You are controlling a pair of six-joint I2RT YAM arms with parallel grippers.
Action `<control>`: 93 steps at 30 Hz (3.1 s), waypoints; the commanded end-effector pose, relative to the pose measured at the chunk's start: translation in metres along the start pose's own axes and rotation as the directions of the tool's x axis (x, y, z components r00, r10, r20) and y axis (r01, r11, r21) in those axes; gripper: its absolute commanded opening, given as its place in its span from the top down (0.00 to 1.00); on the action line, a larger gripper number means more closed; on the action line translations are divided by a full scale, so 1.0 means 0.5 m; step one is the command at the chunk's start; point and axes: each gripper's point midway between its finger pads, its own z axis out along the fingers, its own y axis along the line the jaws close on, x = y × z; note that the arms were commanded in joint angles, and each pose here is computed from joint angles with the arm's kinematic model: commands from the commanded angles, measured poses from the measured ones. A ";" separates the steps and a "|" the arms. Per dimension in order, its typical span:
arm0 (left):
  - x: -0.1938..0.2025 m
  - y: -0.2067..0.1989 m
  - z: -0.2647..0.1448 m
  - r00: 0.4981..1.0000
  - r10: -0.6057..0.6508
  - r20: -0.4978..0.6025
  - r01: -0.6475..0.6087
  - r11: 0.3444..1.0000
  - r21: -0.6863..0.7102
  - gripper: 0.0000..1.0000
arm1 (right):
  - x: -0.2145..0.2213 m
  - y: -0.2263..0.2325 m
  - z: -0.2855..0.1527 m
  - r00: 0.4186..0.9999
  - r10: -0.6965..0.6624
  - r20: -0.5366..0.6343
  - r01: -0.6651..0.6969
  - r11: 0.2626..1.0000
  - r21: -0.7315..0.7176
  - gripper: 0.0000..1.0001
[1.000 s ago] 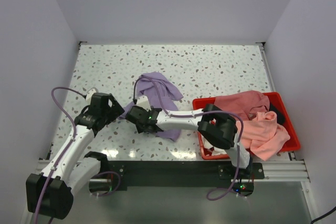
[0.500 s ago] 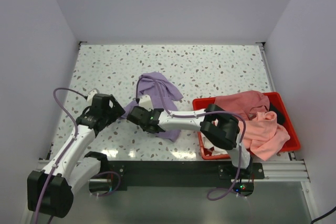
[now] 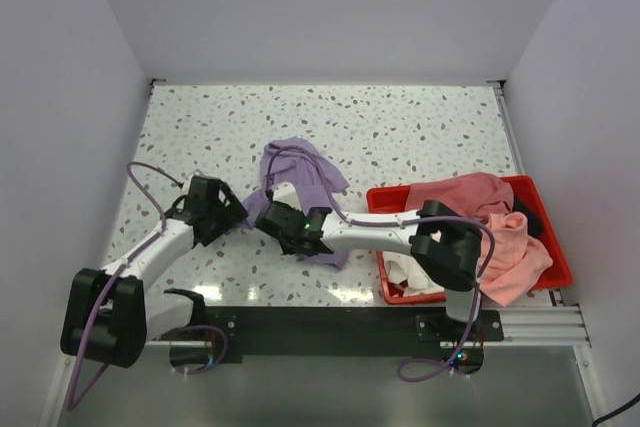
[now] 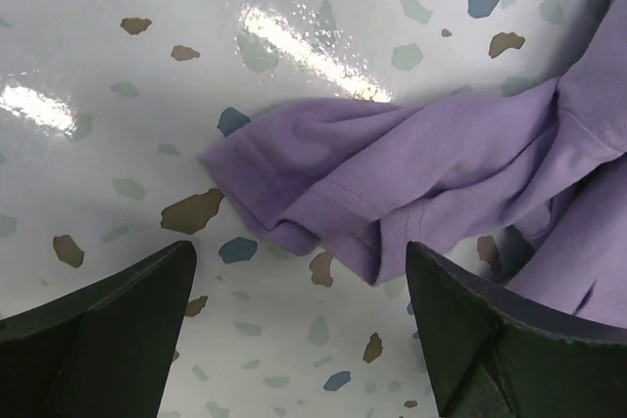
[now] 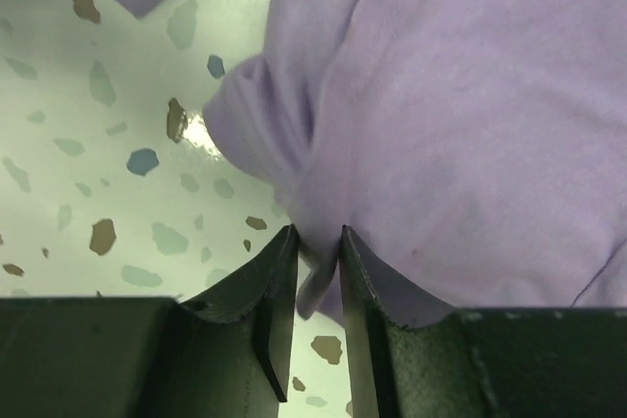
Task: Fold and stack the t-shirts
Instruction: Flatten the tshirt out
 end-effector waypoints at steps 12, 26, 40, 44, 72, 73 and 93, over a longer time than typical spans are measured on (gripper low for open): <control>-0.019 -0.003 0.056 0.999 0.012 0.030 -0.012 1.000 -0.028 0.70 | 0.039 0.012 -0.011 0.999 -0.040 -0.029 0.037 0.994 -0.100 0.79; -0.099 -0.025 0.010 0.981 0.034 0.189 -0.034 0.999 -0.007 1.00 | -0.050 -0.054 -0.077 0.991 -0.033 0.133 0.035 0.999 -0.015 1.00; -0.319 -0.096 -0.244 0.811 -0.194 0.552 0.134 0.980 0.147 1.00 | -0.280 -0.364 -0.290 0.882 0.001 0.472 -0.183 0.922 0.340 1.00; -0.415 -0.130 -0.405 0.687 -0.286 0.668 0.151 0.955 0.254 1.00 | -0.361 -0.392 -0.404 0.813 -0.039 0.581 -0.209 0.911 0.355 1.00; -0.658 -0.252 -0.761 0.377 -0.300 0.876 -0.004 0.945 0.326 1.00 | -0.636 -0.469 -0.767 0.508 -0.052 0.860 -0.243 0.949 0.201 1.00; -0.669 -0.267 -0.748 0.383 -0.281 0.880 -0.015 0.951 0.310 1.00 | -0.656 -0.465 -0.708 0.546 -0.057 0.836 -0.230 0.949 0.215 1.00; -0.891 -0.428 -0.939 0.197 -0.408 0.892 -0.445 0.773 0.452 1.00 | -0.925 -0.530 -0.836 0.062 0.002 0.998 -0.306 0.952 0.017 1.00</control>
